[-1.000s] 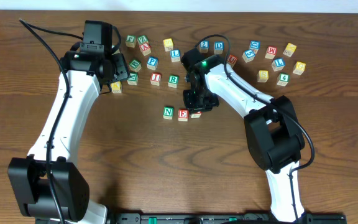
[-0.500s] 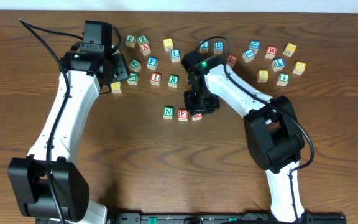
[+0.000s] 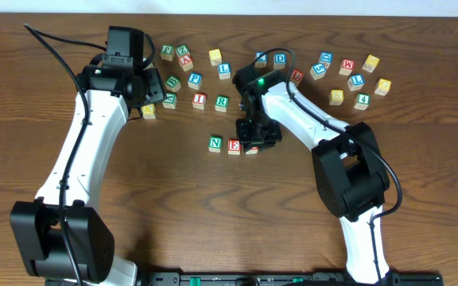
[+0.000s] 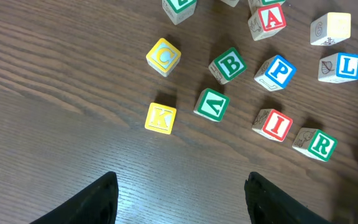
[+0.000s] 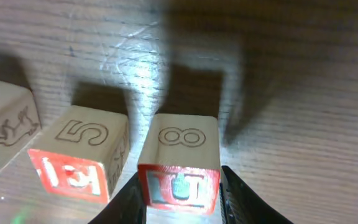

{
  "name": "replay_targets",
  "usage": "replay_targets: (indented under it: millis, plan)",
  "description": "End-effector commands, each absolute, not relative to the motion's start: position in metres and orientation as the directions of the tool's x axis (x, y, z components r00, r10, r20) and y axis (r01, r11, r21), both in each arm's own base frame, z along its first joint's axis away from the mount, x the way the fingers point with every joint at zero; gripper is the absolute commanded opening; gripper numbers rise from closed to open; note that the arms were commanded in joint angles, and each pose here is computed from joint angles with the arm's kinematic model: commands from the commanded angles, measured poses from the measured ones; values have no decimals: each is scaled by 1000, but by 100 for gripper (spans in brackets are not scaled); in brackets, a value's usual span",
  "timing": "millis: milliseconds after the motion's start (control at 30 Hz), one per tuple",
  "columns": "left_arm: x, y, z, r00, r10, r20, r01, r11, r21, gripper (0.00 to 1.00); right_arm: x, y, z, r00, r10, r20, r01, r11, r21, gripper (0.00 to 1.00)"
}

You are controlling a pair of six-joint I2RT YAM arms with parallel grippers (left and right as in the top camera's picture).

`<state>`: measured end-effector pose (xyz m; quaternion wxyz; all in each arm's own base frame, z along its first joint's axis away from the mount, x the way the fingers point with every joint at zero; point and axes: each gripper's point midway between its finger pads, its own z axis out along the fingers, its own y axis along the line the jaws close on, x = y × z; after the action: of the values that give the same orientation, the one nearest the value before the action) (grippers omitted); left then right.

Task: Spell out NEURIPS
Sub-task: 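Grasp the red U block and lower it right of E, then release the U block and raise the right gripper back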

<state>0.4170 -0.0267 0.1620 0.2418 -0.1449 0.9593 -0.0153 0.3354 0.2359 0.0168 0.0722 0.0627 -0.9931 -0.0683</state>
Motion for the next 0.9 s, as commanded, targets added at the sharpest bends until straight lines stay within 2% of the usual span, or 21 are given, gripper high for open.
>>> replay_targets:
  millis: [0,433,867]
  plan:
    - [420,-24,163,-834,-292,-467,-282,955,-93,64,345,246,33,-987,-133,92,-116,979,168,33]
    - [420,-24,163,-834,-292,-467,-282,955,-93,64,356,245,65,-986,-152,67,-138,976,171,30]
    - [420,-24,163,-834,-292,-467,-282,955,-93,65,379,244,113,-984,-177,-31,-179,970,167,31]
